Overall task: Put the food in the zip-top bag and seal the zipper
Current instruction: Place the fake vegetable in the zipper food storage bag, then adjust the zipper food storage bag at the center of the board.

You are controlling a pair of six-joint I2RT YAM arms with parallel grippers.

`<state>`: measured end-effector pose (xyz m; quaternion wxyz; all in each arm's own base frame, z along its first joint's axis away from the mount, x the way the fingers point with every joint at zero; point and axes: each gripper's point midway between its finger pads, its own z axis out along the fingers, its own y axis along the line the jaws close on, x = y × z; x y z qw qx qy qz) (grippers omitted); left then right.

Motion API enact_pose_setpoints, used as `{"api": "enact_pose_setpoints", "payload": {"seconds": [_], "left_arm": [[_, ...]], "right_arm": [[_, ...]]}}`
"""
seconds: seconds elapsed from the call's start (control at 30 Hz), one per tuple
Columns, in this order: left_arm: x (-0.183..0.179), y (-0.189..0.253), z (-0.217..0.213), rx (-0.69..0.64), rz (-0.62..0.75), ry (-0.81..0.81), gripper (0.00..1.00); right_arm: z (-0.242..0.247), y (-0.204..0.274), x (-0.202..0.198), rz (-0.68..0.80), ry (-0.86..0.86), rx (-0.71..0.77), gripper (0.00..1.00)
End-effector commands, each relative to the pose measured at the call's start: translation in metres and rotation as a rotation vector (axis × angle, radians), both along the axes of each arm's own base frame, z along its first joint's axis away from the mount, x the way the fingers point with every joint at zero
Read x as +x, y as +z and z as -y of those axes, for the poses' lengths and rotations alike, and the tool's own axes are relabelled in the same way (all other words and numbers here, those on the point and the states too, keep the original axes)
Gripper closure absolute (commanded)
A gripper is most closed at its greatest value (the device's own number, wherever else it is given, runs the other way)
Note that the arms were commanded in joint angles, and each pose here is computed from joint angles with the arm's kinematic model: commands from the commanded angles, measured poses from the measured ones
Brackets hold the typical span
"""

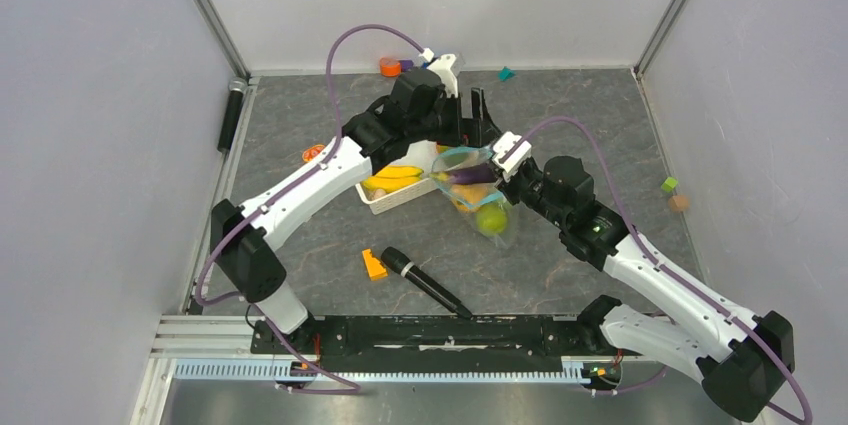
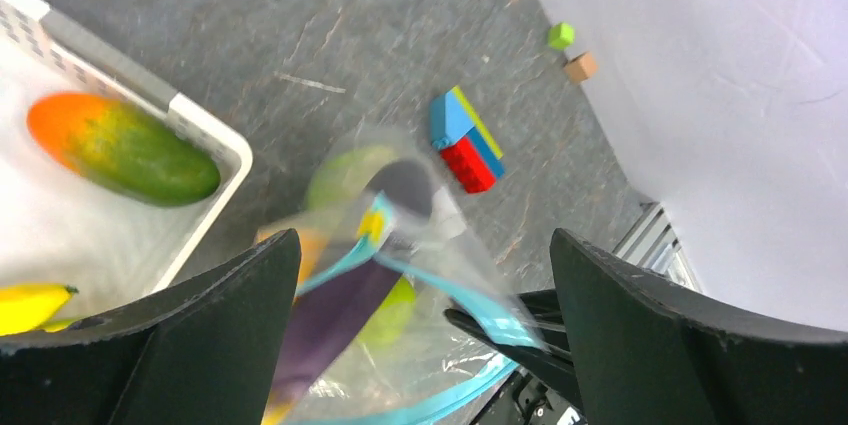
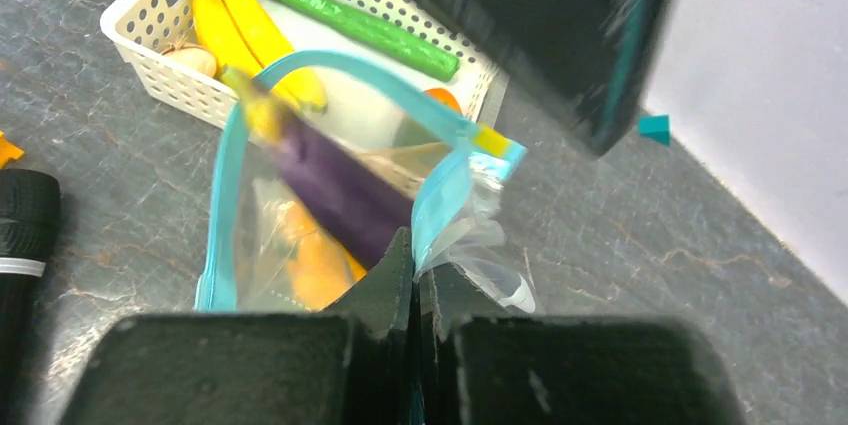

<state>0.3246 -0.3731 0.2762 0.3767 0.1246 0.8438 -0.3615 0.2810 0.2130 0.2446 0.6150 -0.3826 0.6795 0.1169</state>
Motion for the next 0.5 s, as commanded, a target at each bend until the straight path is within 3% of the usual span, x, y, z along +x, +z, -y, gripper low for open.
{"api": "enact_pose_setpoints", "payload": {"seconds": [0.0,0.1,0.3,0.47], "left_arm": [[0.002,0.057,-0.004,-0.080,0.175,0.004,0.00],[0.000,0.048,-0.021,-0.048,0.188,0.054,0.00],[-0.008,-0.006,-0.097,0.037,0.180,0.343,0.00],[-0.031,-0.038,-0.139,0.033,0.198,0.414,0.00]], "right_arm": [[-0.005,0.015,-0.002,-0.006,-0.004,0.078,0.98],[-0.005,0.006,-0.003,-0.039,-0.016,0.087,0.98],[0.001,-0.005,-0.004,-0.095,-0.066,0.103,0.99],[0.002,-0.013,-0.010,-0.121,-0.061,0.117,0.99]]}}
